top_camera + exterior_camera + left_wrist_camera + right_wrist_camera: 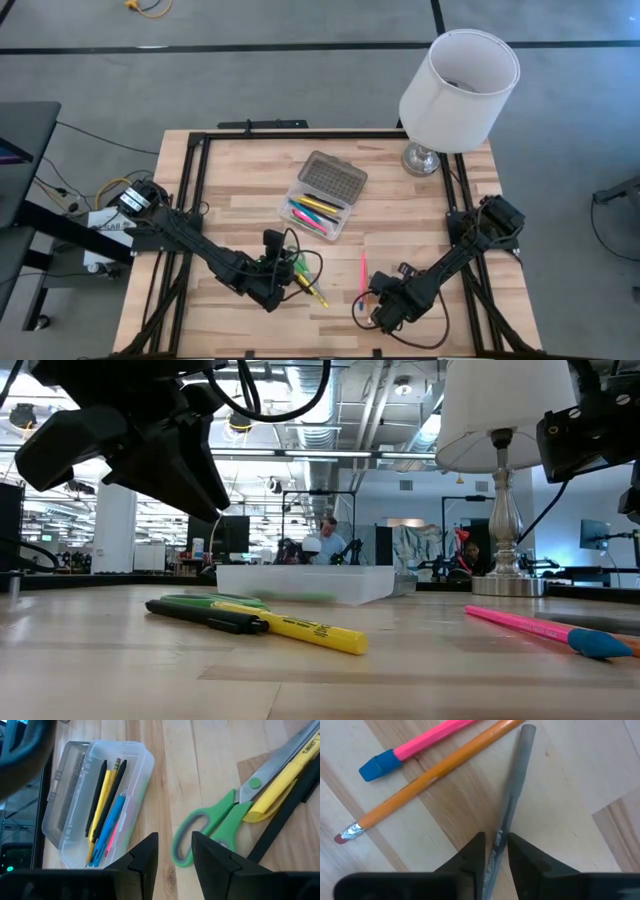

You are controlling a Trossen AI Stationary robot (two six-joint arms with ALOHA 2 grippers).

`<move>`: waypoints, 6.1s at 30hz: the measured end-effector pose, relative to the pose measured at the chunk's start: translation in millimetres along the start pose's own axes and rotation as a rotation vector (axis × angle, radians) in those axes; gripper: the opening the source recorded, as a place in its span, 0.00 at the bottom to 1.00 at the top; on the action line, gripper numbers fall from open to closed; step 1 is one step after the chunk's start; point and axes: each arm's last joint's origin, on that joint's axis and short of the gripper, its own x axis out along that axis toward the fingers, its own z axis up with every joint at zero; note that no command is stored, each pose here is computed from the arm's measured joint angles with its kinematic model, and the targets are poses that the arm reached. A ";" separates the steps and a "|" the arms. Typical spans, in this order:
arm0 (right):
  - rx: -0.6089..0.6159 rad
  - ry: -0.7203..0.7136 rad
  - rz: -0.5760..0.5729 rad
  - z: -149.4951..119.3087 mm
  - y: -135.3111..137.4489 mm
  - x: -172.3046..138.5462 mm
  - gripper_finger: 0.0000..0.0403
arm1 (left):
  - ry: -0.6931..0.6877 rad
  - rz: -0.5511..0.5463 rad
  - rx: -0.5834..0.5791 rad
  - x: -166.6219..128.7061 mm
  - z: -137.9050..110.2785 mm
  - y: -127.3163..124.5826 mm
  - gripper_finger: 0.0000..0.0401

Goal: Pick & place school supplies into a supply box
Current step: Put the gray pen into the gray supply box, then put the black pen into the gray supply box

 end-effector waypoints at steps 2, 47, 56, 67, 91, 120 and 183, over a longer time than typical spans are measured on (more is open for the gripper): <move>-0.001 0.001 0.000 0.0 0.0 0.1 0.16 | 0.000 0.000 0.000 -0.1 0.0 0.1 0.28; -0.031 0.007 -0.002 -0.7 -0.3 0.9 0.04 | 0.000 0.000 0.001 0.0 0.0 0.0 0.28; -0.060 0.022 -0.034 0.4 0.8 -5.2 0.04 | 0.000 0.001 0.001 0.0 0.0 0.0 0.28; -0.070 0.059 -0.152 -0.6 -5.4 -15.9 0.03 | -0.001 0.005 0.002 -0.1 0.0 0.1 0.28; -0.251 -0.352 -0.417 67.4 -19.4 -46.4 0.03 | 0.105 0.151 -0.022 -1.7 -16.4 7.7 0.28; -0.291 -0.488 -0.114 249.2 -122.7 -28.0 0.05 | 0.238 0.320 -0.072 -12.4 -46.6 15.6 0.28; -0.569 -0.618 -0.371 98.9 -19.4 -88.1 0.28 | 0.000 0.107 0.022 -3.2 -9.4 -3.9 0.28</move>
